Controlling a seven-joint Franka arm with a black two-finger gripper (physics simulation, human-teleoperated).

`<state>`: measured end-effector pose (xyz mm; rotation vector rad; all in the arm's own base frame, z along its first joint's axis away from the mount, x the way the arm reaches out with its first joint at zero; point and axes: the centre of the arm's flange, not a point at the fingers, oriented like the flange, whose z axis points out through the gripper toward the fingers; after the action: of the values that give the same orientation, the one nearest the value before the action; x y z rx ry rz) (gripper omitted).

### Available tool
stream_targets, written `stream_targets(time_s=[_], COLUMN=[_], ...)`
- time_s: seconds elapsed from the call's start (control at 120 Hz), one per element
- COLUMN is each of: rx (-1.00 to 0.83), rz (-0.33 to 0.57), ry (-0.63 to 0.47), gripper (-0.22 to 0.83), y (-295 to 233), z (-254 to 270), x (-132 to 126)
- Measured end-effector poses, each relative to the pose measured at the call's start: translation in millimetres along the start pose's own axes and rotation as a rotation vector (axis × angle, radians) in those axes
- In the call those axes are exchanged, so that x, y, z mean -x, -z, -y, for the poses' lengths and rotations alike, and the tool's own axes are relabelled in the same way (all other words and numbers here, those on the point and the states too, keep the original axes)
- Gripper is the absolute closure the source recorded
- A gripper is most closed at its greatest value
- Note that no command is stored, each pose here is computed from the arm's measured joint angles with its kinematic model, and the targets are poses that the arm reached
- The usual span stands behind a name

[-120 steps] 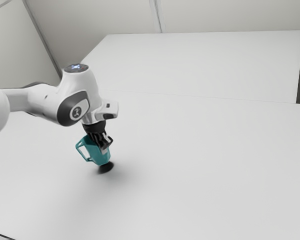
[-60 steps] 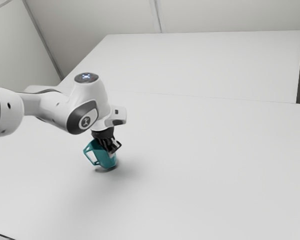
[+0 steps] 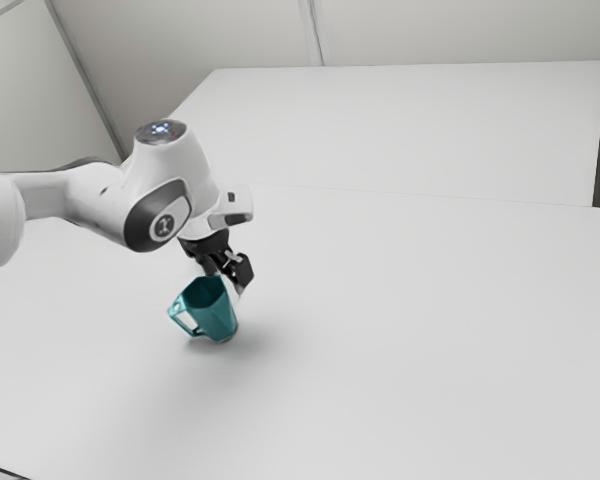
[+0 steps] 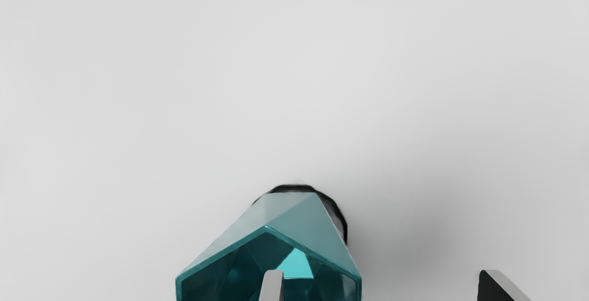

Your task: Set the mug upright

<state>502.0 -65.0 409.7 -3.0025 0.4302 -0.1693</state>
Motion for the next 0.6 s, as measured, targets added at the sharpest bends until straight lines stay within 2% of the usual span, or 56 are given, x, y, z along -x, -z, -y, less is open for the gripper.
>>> stream_targets(time_s=[0.217,0.4,0.6], rx=[0.050,0.065,0.060], rz=[-0.016,0.010,0.000], ry=[0.071,0.108,0.141], gripper=[0.07,0.04,0.03], y=[90.5,155.9,220.5], z=[14.1,31.7,49.7], x=[-30.7,-46.2,-53.8])
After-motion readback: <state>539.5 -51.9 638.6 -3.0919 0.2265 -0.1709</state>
